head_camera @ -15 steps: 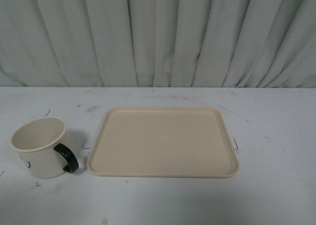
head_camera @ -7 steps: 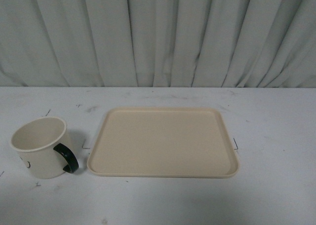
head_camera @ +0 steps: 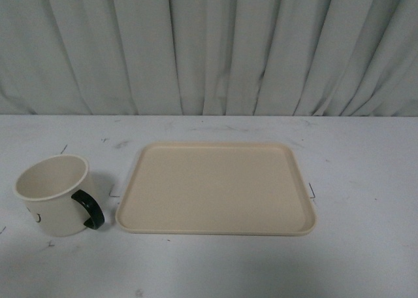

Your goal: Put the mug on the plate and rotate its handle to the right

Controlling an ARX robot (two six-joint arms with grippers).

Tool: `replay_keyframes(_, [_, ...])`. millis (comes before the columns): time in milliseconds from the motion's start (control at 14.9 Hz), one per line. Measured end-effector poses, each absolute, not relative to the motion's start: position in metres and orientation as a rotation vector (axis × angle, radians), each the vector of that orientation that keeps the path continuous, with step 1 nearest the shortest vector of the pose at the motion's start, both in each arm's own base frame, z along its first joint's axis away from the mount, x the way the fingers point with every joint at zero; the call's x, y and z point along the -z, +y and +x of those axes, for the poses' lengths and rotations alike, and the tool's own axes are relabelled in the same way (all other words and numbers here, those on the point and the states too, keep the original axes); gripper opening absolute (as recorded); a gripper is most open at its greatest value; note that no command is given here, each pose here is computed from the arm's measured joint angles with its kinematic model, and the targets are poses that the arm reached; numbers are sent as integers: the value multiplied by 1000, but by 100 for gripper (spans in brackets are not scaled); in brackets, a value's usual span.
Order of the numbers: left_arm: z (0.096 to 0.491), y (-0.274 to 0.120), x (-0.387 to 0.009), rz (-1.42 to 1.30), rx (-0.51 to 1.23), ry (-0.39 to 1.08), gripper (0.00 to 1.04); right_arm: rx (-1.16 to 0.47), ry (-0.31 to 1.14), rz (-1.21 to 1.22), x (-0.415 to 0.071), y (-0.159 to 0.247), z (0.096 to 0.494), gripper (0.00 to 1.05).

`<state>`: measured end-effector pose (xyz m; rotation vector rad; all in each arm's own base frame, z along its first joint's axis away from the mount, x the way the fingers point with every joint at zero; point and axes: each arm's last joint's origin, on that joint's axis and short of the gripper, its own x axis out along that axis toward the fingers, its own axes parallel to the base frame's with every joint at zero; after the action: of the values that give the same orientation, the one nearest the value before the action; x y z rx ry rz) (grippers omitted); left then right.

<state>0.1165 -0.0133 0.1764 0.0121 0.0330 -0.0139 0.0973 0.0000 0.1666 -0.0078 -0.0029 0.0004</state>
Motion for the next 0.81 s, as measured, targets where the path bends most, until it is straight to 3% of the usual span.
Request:
replay_keyframes(202, [154,-21,-192,14,23,112,98,0,-3,-8,-167,0,97,98])
replay_keyframes(471, [239,-30,-161,13,-3,552,98,0,-3,-8,-167,0,97,98])
replay_keyframes(808, [291,-2,-135,-33,-143,672,98,0,-3,-8,-167,0,97,98])
